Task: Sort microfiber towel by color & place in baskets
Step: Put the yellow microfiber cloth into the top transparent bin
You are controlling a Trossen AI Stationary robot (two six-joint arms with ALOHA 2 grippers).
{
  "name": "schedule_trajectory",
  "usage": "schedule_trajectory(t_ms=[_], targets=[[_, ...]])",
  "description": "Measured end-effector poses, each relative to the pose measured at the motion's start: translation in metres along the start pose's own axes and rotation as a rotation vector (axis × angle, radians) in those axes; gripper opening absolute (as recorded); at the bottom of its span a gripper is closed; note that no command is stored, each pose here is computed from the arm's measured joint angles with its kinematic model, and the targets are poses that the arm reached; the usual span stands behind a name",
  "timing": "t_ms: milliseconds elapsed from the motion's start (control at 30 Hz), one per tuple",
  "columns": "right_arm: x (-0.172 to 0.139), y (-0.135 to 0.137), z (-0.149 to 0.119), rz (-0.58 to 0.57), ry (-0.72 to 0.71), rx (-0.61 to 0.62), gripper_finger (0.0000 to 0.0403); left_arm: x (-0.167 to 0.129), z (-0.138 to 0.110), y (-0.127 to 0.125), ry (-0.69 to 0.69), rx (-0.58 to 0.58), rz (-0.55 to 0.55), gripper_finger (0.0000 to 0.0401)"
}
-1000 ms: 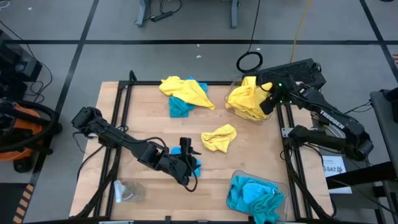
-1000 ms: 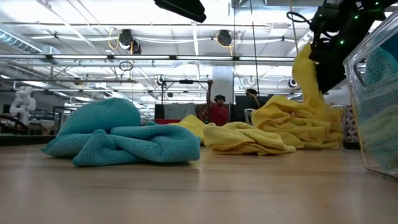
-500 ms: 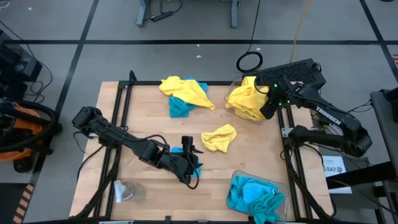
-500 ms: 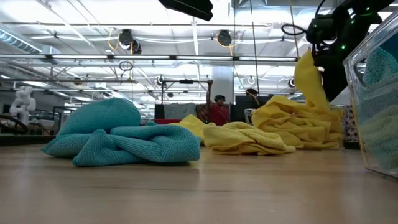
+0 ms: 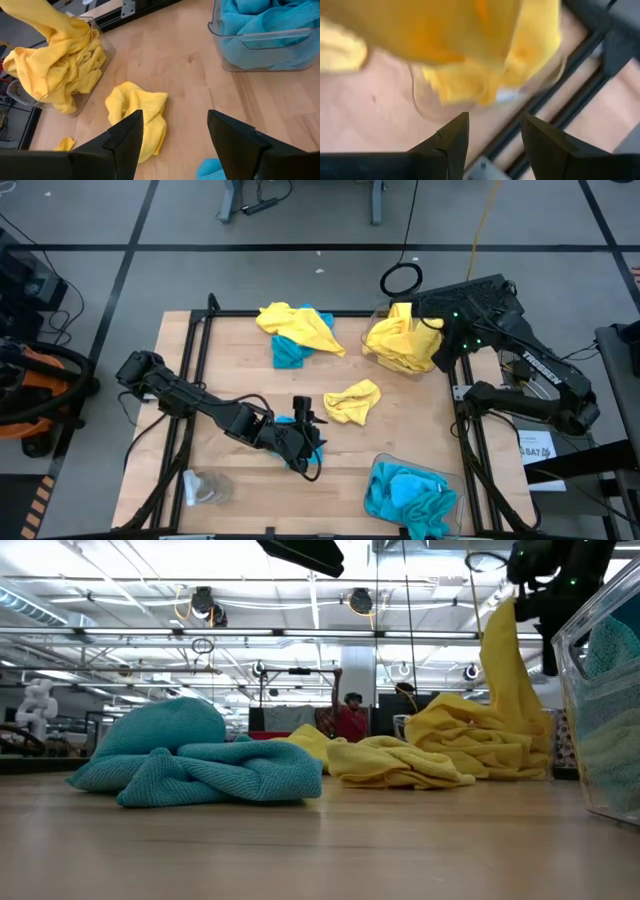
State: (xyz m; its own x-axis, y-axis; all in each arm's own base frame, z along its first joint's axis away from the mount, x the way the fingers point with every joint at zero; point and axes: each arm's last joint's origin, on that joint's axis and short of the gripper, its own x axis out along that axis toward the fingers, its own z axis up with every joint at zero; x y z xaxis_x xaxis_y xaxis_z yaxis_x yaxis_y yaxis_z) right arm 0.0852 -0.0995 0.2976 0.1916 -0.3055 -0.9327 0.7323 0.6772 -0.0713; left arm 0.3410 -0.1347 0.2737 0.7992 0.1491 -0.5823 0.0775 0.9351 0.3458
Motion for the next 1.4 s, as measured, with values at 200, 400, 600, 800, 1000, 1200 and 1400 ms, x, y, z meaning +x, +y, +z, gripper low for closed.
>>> schedule_trajectory(t_ms=[200,400,600,800,1000,1200,1400], targets=[[0.010,0.001,0.000,0.008,0.155,0.009,0.0170,0.000,0.000,0.000,0.000,-0.001,0.000,0.0228],[0.016,0.002,0.016,0.058,0.036,-0.014,0.0170,0.000,0.000,0.000,-0.001,-0.003,0.000,0.0228],[0.010,0.001,0.028,0.053,-0.147,-0.001,0.0170,0.000,0.000,-0.001,-0.001,-0.004,-0.031,0.0228],[0.014,0.005,0.042,0.115,-0.225,-0.002,0.0170,0.000,0.000,-0.001,0.002,-0.002,-0.036,0.0228],[0.032,0.024,0.061,0.200,-0.214,-0.079,0.0170,0.001,0.000,0.001,0.003,-0.002,-0.032,0.0228],[0.057,0.035,0.082,0.093,-0.214,-0.092,0.0170,0.001,-0.001,0.000,0.008,0.000,-0.033,0.0228],[0.101,0.035,0.094,0.032,-0.059,-0.055,0.0170,0.001,-0.004,-0.001,0.035,-0.015,-0.050,0.0228]])
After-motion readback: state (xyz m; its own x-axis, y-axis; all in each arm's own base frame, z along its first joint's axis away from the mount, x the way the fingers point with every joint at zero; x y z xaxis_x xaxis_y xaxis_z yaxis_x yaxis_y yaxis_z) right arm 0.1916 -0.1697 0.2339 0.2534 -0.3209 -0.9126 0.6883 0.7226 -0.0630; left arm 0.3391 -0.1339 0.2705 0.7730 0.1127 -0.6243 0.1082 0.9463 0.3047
